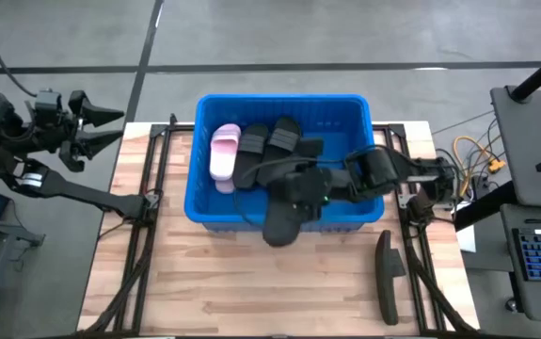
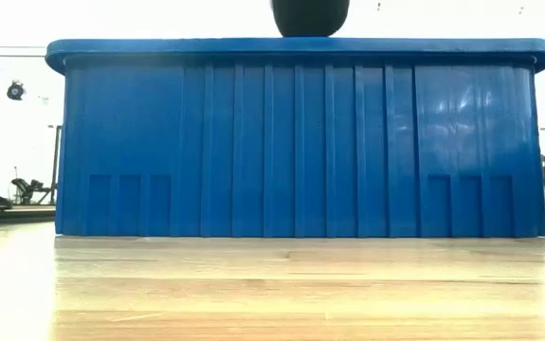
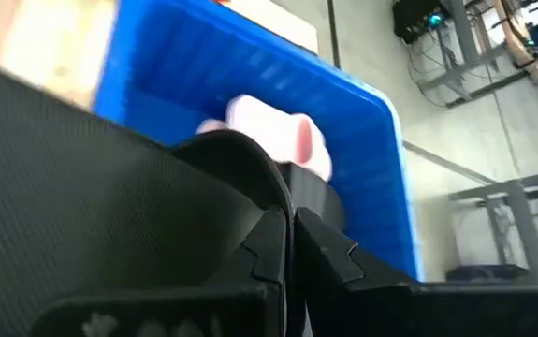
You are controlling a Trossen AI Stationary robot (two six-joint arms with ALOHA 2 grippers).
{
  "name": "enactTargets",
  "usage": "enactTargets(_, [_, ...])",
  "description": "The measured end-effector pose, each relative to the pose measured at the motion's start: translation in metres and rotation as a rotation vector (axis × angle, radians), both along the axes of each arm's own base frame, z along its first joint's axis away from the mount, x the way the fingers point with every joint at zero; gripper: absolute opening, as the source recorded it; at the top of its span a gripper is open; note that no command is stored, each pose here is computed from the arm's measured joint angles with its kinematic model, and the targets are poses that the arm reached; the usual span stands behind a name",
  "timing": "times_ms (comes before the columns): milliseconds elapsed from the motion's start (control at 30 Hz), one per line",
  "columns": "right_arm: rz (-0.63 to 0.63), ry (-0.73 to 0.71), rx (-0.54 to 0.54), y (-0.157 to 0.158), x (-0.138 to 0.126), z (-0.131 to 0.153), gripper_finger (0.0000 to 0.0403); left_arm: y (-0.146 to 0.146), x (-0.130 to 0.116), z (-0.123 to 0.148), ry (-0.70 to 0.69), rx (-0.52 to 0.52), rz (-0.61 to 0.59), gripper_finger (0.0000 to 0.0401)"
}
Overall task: Pick and place slides into bin
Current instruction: Put the left black slipper into the blue bin
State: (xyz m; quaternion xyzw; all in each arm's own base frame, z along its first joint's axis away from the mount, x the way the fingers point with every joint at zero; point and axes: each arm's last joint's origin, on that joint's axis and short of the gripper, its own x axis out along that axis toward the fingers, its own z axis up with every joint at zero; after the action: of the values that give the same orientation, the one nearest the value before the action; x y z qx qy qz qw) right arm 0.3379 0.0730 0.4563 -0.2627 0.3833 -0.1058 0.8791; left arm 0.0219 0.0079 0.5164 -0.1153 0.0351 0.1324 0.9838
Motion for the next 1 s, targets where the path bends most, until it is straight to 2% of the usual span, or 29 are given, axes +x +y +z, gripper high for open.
enactTargets(167, [-0.031,0.060,-0.067,-0.029,0.005,-0.003,0.0010,0.000,-0.005,0.000,-0.013,-0.001,0.000,0.0260])
enactTargets(300, [-0.106,0.173,-0.148,-0.059,0.001,-0.008,0.0009,0.001,-0.009,0.000,-0.022,-0.001,0.000,0.0260])
enactTargets(500, [-0.165,0.300,-0.166,-0.107,-0.006,-0.012,0.0009,0.002,-0.009,0.002,-0.042,-0.001,0.027,0.0260])
enactTargets(633, [-0.113,0.234,-0.076,-0.136,0.001,-0.012,0.0009,0.002,-0.009,0.004,-0.059,-0.002,0.029,0.0260])
enactTargets(800, [-0.069,0.115,-0.102,-0.160,0.015,-0.012,0.0009,0.002,-0.008,0.005,-0.072,-0.003,0.038,0.0260])
enactTargets(1000, [-0.026,0.015,-0.066,-0.187,0.030,-0.026,0.0009,0.002,-0.008,0.005,-0.072,-0.001,0.056,0.0260])
